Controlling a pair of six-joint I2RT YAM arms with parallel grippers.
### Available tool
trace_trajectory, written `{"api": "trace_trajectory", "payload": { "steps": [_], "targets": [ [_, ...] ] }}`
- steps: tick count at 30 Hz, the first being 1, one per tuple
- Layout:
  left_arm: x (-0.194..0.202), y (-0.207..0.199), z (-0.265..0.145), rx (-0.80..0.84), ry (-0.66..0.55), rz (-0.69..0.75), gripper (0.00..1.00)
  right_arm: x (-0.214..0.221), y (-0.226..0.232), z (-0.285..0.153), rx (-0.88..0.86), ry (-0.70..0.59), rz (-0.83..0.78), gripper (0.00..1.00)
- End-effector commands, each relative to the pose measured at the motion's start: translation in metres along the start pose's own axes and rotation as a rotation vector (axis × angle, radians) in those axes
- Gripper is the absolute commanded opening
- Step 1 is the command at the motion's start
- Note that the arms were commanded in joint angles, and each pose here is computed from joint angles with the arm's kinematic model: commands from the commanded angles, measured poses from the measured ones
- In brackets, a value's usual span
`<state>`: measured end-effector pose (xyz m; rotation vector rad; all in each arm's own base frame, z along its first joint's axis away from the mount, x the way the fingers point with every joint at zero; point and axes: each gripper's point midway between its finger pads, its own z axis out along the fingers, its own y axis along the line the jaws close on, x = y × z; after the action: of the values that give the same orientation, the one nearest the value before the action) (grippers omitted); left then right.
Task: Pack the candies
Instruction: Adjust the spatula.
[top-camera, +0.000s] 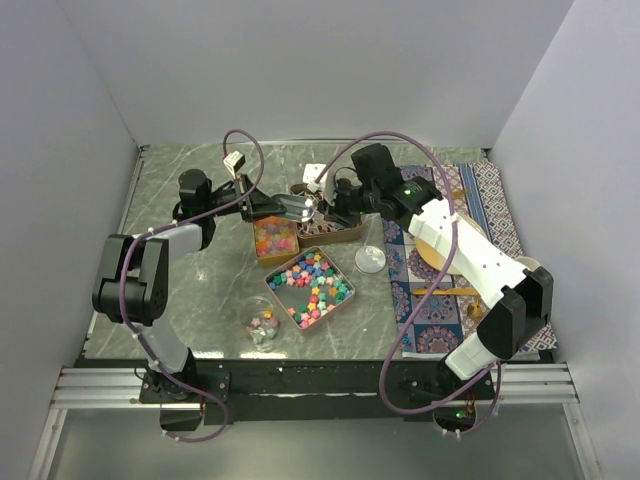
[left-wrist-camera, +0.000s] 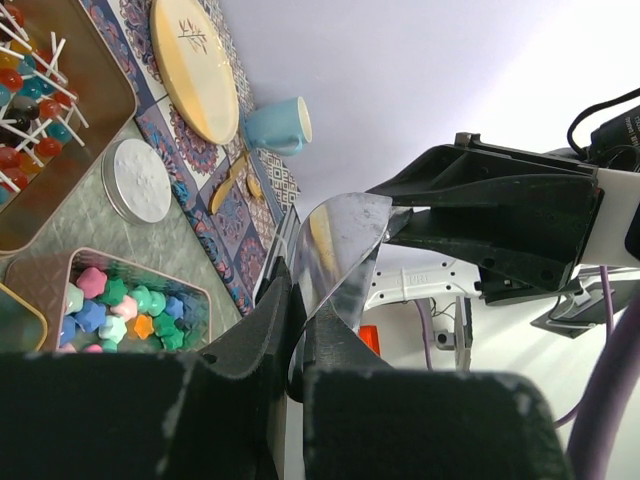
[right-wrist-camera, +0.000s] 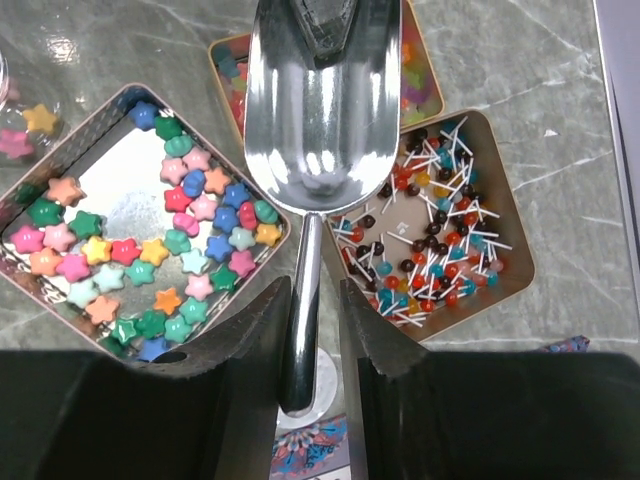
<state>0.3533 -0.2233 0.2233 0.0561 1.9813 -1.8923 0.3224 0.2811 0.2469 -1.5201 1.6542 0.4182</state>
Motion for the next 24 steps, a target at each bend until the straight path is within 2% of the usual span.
{"api": "trace_trajectory", "payload": {
  "steps": [1, 4, 10, 11, 13, 14, 15, 16, 17, 19, 20, 24],
  "targets": [
    [0.0, -0.012, 0.001, 0.034, 0.025, 0.057, 0.01, -0.029, -0.008, -0.007, 0.046, -0.098, -0.048, 0.34],
    [0.0, -0.012, 0.002, 0.035, 0.026, 0.057, 0.01, -0.03, -0.009, -0.002, 0.035, -0.096, -0.047, 0.28],
    [0.001, -0.008, 0.002, 0.024, 0.028, 0.048, 0.01, -0.037, 0.001, 0.0, -0.046, -0.119, -0.07, 0.07],
    [0.0, -0.008, 0.002, 0.021, 0.027, 0.052, 0.01, -0.039, 0.004, -0.001, -0.064, -0.126, -0.072, 0.0],
    [-0.009, -0.003, 0.004, -0.015, 0.003, 0.016, 0.04, -0.041, 0.009, -0.002, -0.096, -0.131, -0.056, 0.0],
    [-0.019, 0.005, 0.002, -0.062, -0.032, 0.074, 0.15, -0.04, 0.007, -0.003, -0.095, -0.123, -0.045, 0.0],
    [-0.02, 0.02, -0.002, -0.143, -0.041, -0.004, 0.31, -0.037, 0.005, -0.003, -0.091, -0.101, -0.009, 0.0],
    [-0.035, 0.014, -0.004, -0.165, -0.073, 0.058, 0.52, -0.032, 0.002, -0.005, -0.093, -0.076, 0.004, 0.0],
    [-0.054, 0.02, -0.016, -0.218, -0.134, 0.115, 0.56, -0.023, -0.005, -0.007, -0.082, -0.044, 0.018, 0.0],
    [-0.08, 0.018, -0.032, -0.278, -0.198, 0.134, 0.63, -0.003, -0.014, -0.011, -0.066, 0.046, 0.04, 0.0],
    [-0.102, 0.025, -0.052, -0.34, -0.273, 0.168, 0.65, 0.005, -0.019, -0.012, -0.056, 0.079, 0.047, 0.0],
    [-0.135, 0.04, -0.098, -0.498, -0.41, 0.169, 0.68, 0.049, -0.039, -0.017, -0.028, 0.271, 0.062, 0.0]
  ]
}}
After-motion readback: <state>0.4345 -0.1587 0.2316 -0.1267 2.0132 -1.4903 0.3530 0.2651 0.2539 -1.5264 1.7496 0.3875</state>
